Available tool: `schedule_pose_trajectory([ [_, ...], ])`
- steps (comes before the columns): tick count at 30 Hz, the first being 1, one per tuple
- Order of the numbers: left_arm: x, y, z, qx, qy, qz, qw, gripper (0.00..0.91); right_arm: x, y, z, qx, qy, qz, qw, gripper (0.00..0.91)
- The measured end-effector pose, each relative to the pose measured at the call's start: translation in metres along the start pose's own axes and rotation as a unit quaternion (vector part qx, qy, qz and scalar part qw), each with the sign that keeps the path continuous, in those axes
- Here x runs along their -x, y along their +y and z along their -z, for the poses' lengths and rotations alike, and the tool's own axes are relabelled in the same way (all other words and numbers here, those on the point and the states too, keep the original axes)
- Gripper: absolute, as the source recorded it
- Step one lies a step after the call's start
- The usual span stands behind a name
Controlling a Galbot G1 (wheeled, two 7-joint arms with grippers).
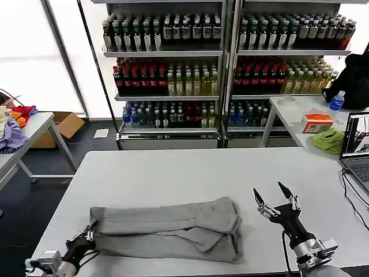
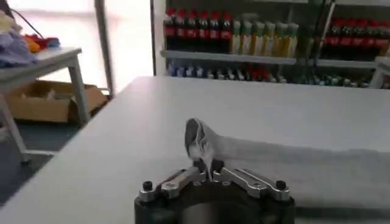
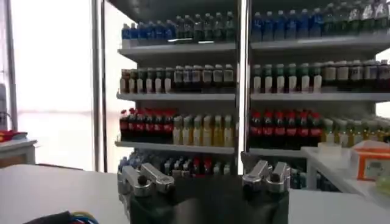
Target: Fold and organize the clothes.
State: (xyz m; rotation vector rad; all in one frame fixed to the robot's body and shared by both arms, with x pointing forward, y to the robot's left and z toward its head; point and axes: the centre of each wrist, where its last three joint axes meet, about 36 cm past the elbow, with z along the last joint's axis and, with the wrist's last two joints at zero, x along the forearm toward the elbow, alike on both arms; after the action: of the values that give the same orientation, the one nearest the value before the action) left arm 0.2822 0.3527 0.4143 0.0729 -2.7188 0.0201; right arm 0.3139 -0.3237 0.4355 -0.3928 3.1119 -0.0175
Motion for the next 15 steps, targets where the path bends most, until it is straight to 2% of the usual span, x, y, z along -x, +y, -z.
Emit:
schedule_pose_trajectory([
  [10,-0.007,0.066,0.051,0.052,-0.027,0.037,0.998,0.030,0.005,0.004,0.006,0.004,-0.006,0.010,1.000,0.907],
  [15,-0.011,0.080,0.076,0.069,-0.037,0.038,0.996,0.030,0.003,0.007,0.011,0.011,-0.004,0.012,1.000,0.907],
])
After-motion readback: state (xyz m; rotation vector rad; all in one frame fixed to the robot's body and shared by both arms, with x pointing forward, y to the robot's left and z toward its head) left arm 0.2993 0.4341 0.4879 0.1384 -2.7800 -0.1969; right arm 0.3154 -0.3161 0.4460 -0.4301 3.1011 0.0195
